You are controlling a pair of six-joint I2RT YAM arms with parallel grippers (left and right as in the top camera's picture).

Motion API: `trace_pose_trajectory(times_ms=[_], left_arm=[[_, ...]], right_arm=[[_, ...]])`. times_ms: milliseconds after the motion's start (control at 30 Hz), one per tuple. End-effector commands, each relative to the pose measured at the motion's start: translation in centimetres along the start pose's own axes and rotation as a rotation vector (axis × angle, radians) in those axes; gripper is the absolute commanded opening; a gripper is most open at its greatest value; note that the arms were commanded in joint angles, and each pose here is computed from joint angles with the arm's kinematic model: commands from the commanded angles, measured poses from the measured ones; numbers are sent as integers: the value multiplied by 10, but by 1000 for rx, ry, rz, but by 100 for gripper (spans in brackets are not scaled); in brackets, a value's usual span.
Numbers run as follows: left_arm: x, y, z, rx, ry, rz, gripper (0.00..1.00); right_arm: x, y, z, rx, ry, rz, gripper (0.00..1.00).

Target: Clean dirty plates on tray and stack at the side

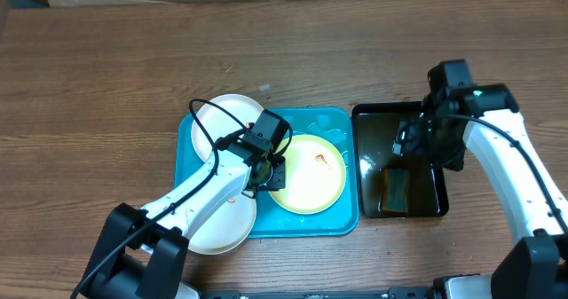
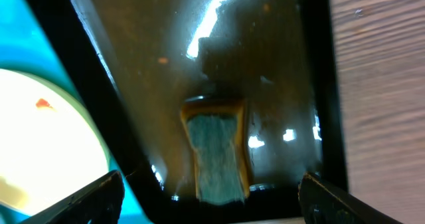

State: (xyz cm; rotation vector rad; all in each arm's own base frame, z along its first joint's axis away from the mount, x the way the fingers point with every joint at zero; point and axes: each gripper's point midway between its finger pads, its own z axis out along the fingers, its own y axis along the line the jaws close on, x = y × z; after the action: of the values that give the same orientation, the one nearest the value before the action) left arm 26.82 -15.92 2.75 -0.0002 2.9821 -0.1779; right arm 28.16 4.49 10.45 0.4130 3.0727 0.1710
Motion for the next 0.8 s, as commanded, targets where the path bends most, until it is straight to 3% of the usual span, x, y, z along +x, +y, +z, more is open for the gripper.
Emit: trace_pose_trajectory(times_ms=[0,267,533,767], left_arm=[[2,7,6,-27,10,-51,29],[4,11,17,-55,31,-71,36],[3,11,17,-46,31,-76,34],[3,10,17,-43,33,-69,37]], right_arm=[[7,-1,14,-13,22,24,85],[8,0,23,-28,17,23,82],[33,13,45,-54,82,-28,74],[28,0,81,48,-31,-12,75]])
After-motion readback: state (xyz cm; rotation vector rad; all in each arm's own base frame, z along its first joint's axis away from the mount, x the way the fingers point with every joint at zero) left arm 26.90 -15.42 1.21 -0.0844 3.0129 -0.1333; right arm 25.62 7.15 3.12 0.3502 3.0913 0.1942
